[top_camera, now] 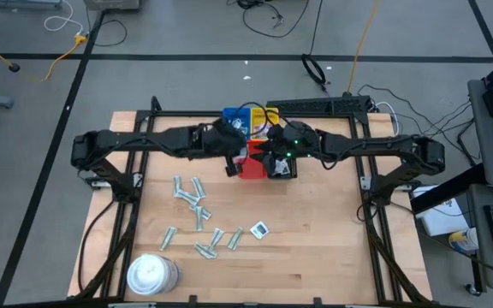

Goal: Pick & Place First Aid Supplies
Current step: Put the top towelette pack into the black bin

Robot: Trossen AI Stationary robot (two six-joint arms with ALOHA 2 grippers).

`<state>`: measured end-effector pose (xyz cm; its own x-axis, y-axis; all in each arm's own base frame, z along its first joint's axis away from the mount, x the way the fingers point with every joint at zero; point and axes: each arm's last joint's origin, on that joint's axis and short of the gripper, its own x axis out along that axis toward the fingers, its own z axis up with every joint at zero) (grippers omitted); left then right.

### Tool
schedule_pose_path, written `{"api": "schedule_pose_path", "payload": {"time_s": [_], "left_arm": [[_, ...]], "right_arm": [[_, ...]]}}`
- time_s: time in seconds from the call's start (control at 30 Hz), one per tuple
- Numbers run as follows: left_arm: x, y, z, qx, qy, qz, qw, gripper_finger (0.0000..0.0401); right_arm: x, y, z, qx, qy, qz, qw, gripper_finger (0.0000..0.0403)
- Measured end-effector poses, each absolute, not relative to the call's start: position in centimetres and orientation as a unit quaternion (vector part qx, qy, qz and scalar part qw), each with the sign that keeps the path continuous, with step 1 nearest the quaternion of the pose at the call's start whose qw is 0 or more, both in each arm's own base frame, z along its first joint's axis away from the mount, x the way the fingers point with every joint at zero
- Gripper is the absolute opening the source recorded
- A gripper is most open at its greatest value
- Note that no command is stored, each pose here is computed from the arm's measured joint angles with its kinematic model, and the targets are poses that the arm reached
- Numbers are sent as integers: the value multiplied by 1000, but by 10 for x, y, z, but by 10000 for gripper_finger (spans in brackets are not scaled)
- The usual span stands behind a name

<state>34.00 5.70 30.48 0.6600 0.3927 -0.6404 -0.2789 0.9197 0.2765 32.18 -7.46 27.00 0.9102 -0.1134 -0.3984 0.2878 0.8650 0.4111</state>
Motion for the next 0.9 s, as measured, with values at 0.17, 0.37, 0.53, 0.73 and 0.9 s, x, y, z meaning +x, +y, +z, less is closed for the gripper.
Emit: {"api": "schedule_pose_path", "payload": {"time_s": [0.17,0.37,0.53,0.73,0.9], "left_arm": [[347,41,311,96,328,198,919,0],[351,29,313,93,310,187,927,0],[351,26,313,92,308,196,927,0],[353,26,315,77,296,184,934,0],[351,24,312,30,303,177,936,25]], "right_arm": [[323,-70,270,240,185,-100,948,208],[323,-68,270,230,189,-82,951,202],[323,-67,270,221,192,-66,954,108],[323,-66,270,199,195,-57,959,10],[322,-67,269,191,204,-18,960,3]]}}
